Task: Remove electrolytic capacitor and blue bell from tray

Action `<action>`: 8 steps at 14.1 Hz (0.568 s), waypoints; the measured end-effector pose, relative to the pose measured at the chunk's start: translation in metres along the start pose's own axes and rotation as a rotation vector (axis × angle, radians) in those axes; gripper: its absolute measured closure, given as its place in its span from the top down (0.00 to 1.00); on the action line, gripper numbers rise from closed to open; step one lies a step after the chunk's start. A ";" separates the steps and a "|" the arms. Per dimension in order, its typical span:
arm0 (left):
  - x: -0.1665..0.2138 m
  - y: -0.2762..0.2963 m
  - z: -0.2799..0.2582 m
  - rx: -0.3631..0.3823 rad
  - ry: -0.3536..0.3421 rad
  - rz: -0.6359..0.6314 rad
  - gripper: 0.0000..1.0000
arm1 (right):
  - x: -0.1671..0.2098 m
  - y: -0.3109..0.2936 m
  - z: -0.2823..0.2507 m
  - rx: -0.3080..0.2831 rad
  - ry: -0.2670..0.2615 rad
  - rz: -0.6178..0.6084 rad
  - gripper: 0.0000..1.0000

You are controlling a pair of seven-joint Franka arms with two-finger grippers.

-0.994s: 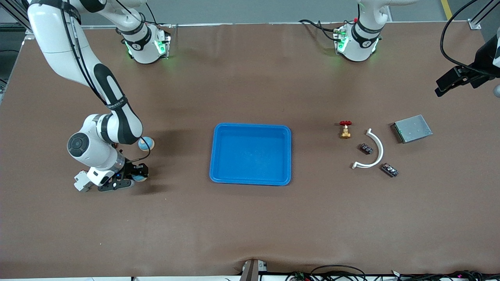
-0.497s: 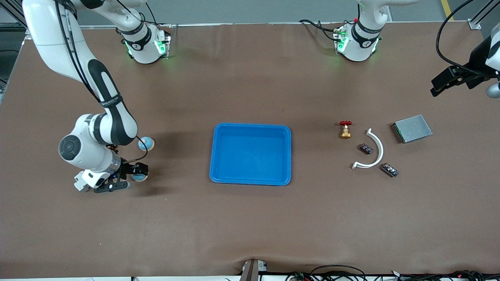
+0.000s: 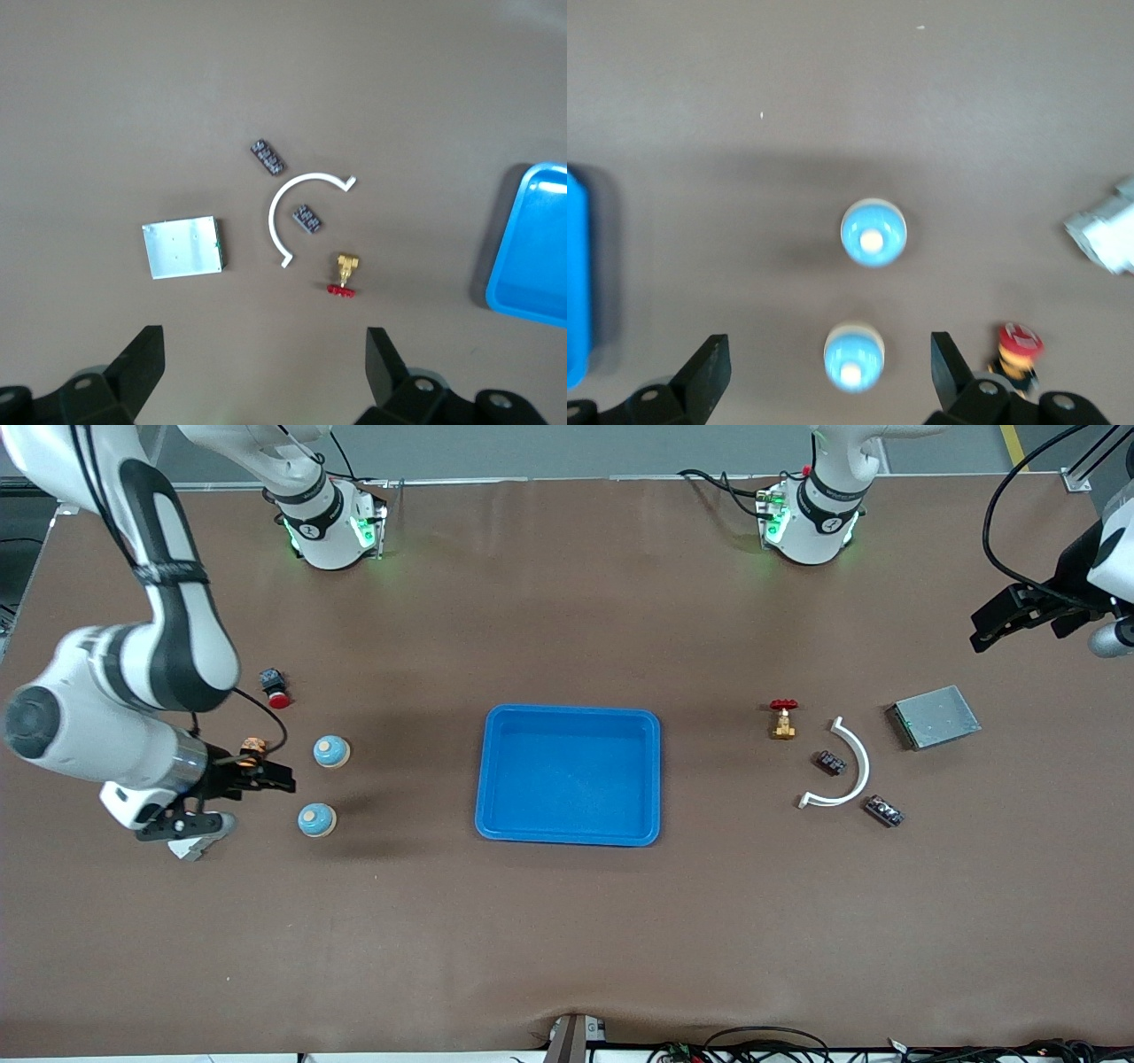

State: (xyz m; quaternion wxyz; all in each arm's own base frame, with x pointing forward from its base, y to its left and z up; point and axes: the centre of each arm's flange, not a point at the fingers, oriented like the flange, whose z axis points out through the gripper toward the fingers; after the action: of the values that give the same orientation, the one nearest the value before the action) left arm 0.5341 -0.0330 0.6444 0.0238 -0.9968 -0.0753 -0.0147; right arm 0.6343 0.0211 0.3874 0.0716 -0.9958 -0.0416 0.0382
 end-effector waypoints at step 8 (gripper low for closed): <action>0.011 0.005 0.005 0.007 -0.042 0.008 1.00 | -0.041 0.011 -0.113 -0.058 0.018 0.056 1.00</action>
State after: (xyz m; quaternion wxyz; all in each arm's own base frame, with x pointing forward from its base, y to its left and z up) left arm 0.5462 -0.0358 0.6398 0.0259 -0.9971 -0.0716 0.0065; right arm 0.6040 -0.0086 0.4999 0.0421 -0.9986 -0.0143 0.0302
